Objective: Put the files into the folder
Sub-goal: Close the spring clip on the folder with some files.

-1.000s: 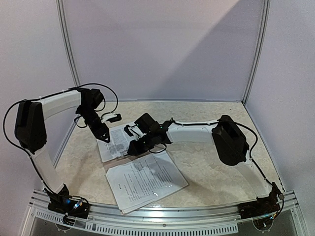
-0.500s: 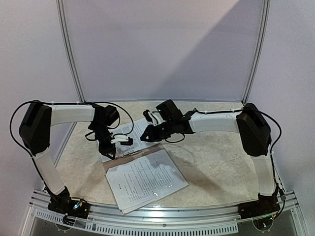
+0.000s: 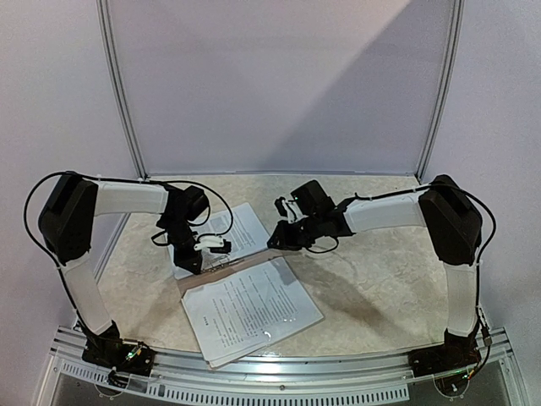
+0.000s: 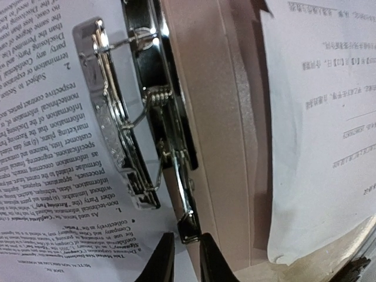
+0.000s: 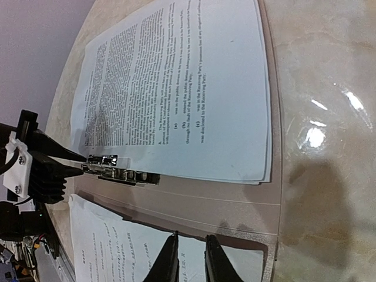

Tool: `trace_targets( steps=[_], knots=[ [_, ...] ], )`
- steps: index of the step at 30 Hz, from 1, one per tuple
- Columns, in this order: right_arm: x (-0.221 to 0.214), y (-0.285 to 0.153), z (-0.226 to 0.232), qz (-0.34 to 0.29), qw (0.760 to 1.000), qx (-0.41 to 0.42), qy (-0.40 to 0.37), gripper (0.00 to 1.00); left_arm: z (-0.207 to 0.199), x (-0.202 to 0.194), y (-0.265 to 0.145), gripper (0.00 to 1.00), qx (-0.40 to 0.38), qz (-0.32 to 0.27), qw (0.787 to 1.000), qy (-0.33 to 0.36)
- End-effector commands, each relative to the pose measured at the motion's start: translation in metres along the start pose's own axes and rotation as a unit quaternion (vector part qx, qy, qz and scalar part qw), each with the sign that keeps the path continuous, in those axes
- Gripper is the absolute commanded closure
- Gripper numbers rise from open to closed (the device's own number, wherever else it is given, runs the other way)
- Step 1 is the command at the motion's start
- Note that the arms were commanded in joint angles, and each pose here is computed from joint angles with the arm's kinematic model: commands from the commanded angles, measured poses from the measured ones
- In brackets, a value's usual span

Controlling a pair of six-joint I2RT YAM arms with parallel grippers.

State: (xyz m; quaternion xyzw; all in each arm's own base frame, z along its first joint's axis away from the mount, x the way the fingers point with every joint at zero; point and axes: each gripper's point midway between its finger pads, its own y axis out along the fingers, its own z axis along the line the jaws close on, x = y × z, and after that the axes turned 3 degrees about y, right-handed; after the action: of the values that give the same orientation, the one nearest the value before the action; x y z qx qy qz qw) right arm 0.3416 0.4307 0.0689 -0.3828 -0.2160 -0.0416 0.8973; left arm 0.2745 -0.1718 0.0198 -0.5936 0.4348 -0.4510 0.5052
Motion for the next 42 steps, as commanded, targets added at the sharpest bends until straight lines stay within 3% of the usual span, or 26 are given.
trace_targets(
  steps=[1, 12, 42],
  knots=[
    [0.017, -0.015, -0.004, -0.029, 1.000, -0.005, 0.008, 0.84, -0.007, 0.001, 0.008, 0.83, -0.013, 0.009, 1.000, 0.005],
    [-0.001, -0.002, -0.042, -0.010, 0.998, -0.039, 0.040, 0.84, -0.008, 0.012, -0.001, 0.95, -0.023, -0.003, 1.000, -0.013],
    [-0.023, 0.021, -0.072, 0.019, 0.996, -0.060, 0.064, 0.83, 0.007, 0.073, -0.036, 0.95, 0.011, -0.055, 0.998, -0.011]
  ],
)
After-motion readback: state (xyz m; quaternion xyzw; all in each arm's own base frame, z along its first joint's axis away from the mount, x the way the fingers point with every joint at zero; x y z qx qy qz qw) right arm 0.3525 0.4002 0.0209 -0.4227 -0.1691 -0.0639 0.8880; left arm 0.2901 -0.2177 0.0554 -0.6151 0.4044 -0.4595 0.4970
